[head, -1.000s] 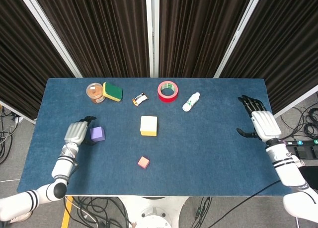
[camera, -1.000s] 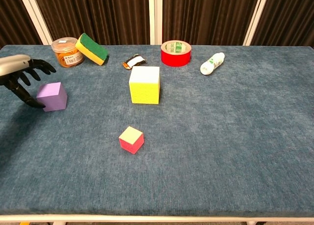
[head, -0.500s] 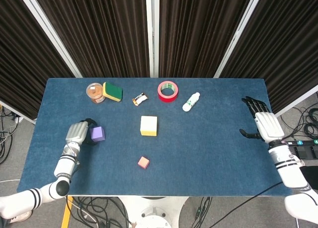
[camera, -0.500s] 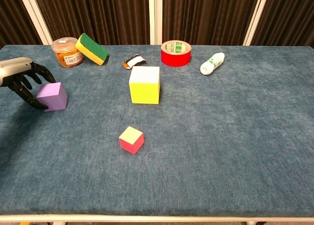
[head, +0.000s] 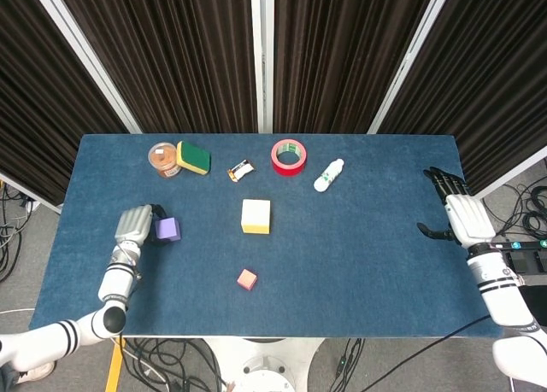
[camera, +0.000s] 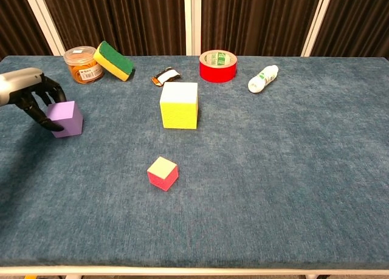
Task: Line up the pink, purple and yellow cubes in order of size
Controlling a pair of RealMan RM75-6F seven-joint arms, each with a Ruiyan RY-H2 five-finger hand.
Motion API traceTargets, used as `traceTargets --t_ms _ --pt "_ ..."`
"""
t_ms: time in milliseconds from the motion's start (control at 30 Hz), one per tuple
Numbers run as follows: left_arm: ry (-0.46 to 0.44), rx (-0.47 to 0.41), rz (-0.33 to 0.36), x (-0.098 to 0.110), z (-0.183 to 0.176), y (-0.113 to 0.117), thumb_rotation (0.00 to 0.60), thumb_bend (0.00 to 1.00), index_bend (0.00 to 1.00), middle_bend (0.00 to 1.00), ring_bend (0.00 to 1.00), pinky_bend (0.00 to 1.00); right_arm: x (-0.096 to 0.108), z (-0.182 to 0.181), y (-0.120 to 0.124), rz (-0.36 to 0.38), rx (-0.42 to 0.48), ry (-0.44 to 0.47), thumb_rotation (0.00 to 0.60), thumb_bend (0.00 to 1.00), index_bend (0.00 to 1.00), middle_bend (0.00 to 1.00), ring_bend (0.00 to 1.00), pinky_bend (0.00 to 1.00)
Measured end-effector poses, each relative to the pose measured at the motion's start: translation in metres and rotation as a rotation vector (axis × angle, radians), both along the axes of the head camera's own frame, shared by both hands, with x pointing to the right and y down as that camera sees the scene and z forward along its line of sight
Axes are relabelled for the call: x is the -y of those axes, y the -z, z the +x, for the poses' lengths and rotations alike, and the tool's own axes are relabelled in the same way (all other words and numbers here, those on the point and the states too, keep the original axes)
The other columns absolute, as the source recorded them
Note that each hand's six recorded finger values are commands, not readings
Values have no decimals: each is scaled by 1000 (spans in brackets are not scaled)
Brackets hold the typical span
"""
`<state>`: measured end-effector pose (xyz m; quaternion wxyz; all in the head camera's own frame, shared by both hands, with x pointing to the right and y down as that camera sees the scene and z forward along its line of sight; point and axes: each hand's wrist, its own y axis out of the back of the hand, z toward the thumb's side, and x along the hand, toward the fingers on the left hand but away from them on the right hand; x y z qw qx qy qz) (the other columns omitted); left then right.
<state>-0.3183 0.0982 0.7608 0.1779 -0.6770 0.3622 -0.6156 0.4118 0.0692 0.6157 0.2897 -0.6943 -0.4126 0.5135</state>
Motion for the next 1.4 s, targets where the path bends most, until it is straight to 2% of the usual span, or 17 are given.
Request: traceTargets --t_ms 200,567,833,1167,1400 --pt "-84 -32 35 16 24 6 600 220 560 486 362 413 -1 5 3 7 -5 -6 600 132 0 22 0 0" --pt "-221 -126 11 48 93 0 600 220 557 480 362 413 -6 15 11 14 -24 -25 600 132 0 22 0 0" --pt "-207 -156 -32 54 116 -8 600 220 553 477 362 412 -8 21 14 17 -33 -34 600 132 0 22 0 0" --pt "-235 -104 -34 57 128 -19 600 220 553 470 362 413 -11 28 15 17 -41 -47 600 132 0 22 0 0" --pt "-220 -125 -59 55 138 -23 600 220 552 469 362 412 -12 29 13 13 -43 -48 600 132 0 22 0 0"
